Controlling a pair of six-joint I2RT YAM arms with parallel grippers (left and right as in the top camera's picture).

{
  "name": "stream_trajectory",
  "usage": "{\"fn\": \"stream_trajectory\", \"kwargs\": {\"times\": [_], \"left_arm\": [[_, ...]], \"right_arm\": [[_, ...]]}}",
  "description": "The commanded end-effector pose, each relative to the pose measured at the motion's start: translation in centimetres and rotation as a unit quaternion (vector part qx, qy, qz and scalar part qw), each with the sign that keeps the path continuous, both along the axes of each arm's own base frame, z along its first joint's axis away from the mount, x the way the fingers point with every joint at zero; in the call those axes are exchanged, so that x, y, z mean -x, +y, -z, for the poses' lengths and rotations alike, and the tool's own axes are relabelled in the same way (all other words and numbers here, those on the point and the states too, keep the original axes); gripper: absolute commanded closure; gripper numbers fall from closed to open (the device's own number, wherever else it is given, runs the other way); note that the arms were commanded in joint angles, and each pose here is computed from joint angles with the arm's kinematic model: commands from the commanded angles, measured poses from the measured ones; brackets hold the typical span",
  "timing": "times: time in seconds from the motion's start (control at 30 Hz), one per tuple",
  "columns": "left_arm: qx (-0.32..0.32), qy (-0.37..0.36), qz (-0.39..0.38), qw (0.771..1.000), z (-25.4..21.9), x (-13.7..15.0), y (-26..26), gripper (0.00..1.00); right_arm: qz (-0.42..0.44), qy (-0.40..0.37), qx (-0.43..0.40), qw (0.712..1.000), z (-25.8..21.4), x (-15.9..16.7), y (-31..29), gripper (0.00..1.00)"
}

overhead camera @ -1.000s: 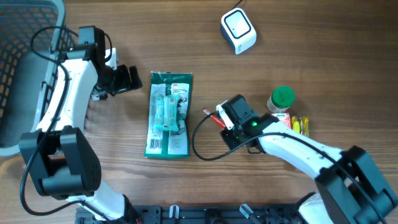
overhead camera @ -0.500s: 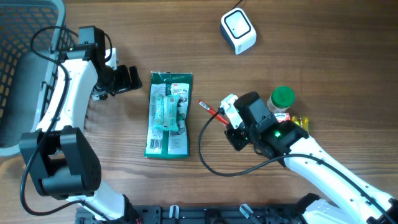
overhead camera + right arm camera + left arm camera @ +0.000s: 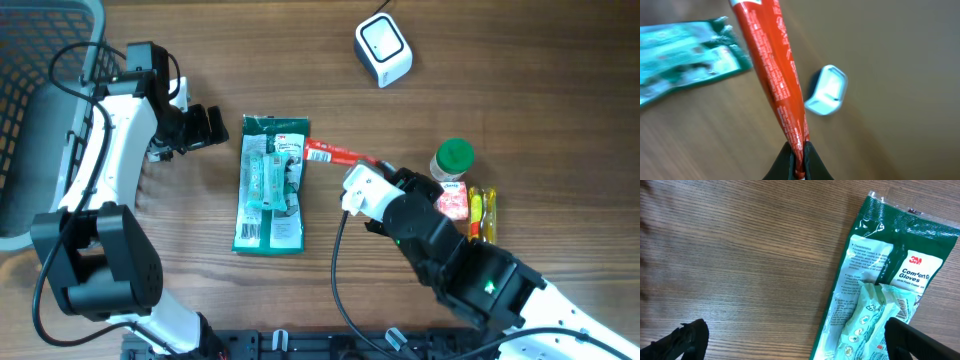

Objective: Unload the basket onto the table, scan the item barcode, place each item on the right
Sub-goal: 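Lift the Nescafe stick with the right gripper toward the scanner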

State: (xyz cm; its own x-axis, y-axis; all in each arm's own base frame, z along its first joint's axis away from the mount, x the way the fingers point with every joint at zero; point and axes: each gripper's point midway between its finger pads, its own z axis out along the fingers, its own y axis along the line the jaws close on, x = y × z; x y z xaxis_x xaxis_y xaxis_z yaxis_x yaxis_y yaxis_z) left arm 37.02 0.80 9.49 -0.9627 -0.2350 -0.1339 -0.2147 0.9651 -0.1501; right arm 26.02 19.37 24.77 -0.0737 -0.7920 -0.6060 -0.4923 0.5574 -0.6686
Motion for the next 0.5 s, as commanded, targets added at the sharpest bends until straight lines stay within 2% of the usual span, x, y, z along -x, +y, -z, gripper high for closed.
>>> {"fn": "stream_trajectory", "kwargs": {"times": [0.0, 0.13, 0.23, 0.3, 0.37, 0.47], "left_arm": [[0.003, -0.006, 0.002, 1.0, -0.3, 0.0, -0.1, 0.0], [0.004, -0.006, 0.002, 1.0, -0.3, 0.0, -0.1, 0.0], [0.004, -0.006, 0.001, 1.0, -0.3, 0.0, -0.1, 0.0], [0.004, -0.006, 0.002, 1.0, -0.3, 0.0, -0.1, 0.0], [0.004, -0.006, 0.002, 1.0, -0.3, 0.0, -0.1, 0.0], [0.004, -0.006, 0.001, 1.0, -0.3, 0.0, -0.1, 0.0]], "right_arm": [[0.062, -0.085, 0.061, 0.993, -3.5, -0.4, -2.1, 0.96], [0.061, -0.108, 0.05, 0.991, -4.7, -0.2, -1.4, 0.96], [0.032, -0.088, 0.018, 0.995, -4.2, 0.2, -0.1, 0.96], [-0.007, -0.043, -0.03, 0.999, -2.9, 1.0, 1.7, 0.96], [-0.007, 0.006, -0.092, 0.996, -1.6, 1.2, 2.6, 0.96], [0.011, 0.077, -0.117, 0.99, 2.1, 0.7, 3.3, 0.96]]}}
